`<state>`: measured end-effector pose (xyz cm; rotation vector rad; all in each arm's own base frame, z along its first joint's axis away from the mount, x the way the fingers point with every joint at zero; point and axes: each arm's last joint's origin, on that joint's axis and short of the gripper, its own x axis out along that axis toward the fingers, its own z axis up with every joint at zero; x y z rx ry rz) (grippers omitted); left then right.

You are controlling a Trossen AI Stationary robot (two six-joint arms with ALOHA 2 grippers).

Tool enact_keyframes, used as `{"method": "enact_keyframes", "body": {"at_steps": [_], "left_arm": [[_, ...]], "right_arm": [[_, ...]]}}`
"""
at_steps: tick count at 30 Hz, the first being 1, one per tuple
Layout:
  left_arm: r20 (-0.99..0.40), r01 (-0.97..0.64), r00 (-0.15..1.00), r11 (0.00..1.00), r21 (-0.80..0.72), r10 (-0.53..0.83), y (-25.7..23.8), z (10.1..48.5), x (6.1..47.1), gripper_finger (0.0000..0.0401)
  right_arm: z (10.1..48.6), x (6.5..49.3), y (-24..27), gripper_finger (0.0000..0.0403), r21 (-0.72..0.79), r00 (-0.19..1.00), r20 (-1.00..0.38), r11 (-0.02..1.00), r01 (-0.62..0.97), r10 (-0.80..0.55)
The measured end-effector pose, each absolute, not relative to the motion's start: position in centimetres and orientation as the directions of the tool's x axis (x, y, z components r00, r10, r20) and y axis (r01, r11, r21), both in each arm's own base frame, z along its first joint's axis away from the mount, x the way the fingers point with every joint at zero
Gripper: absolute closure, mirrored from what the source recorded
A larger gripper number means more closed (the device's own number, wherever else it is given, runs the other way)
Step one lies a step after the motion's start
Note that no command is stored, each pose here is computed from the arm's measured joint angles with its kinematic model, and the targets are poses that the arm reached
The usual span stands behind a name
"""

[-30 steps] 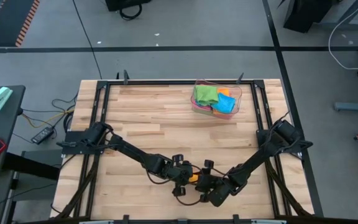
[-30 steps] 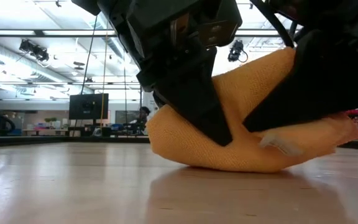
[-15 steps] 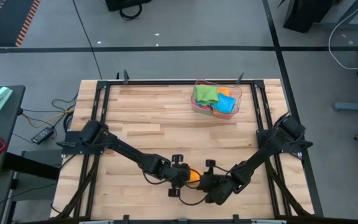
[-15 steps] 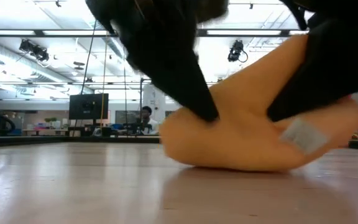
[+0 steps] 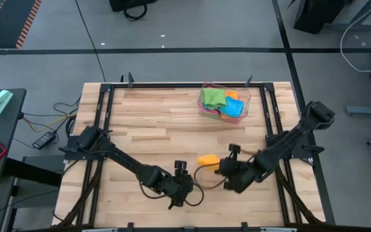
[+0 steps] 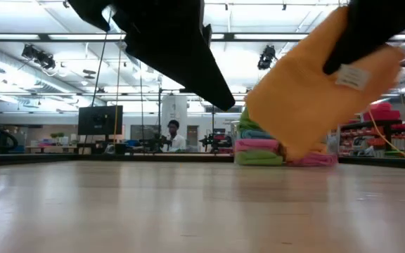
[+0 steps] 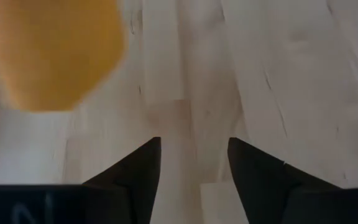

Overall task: Fold microfiber towels
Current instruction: Stack the yellow towel on top of the blue towel

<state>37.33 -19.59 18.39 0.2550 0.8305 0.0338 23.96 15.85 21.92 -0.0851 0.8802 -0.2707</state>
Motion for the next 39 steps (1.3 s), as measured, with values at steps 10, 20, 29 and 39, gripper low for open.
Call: {"method": "enact_keyframes", "body": {"at_steps": [10, 20, 29, 39], "left_arm": [[-0.728, 0.082, 0.667, 0.956, 0.281, 0.157, -18.1, 18.4, 38.0, 0.0246], [-0.764, 0.079, 0.614, 0.946, 0.313, 0.202, -16.6, 18.0, 38.1, 0.0270], [-0.775, 0.088, 0.595, 0.941, 0.327, 0.213, -16.2, 17.9, 38.1, 0.0280], [-0.775, 0.097, 0.594, 0.937, 0.336, 0.216, -16.0, 17.9, 38.2, 0.0276]], "right_arm": [[27.9, 22.9, 8.2, 0.0387, -0.264, 0.541, -0.706, 0.879, 0.398, -0.457], [32.1, 23.3, 2.5, 0.0387, -0.488, 0.276, -0.674, 0.694, 0.530, -0.685], [31.7, 22.8, -3.3, 0.0387, -0.621, 0.029, -0.665, 0.574, 0.534, -0.746], [28.5, 24.7, -8.2, 0.0387, -0.793, -0.209, -0.602, 0.546, 0.271, -0.771]]}}
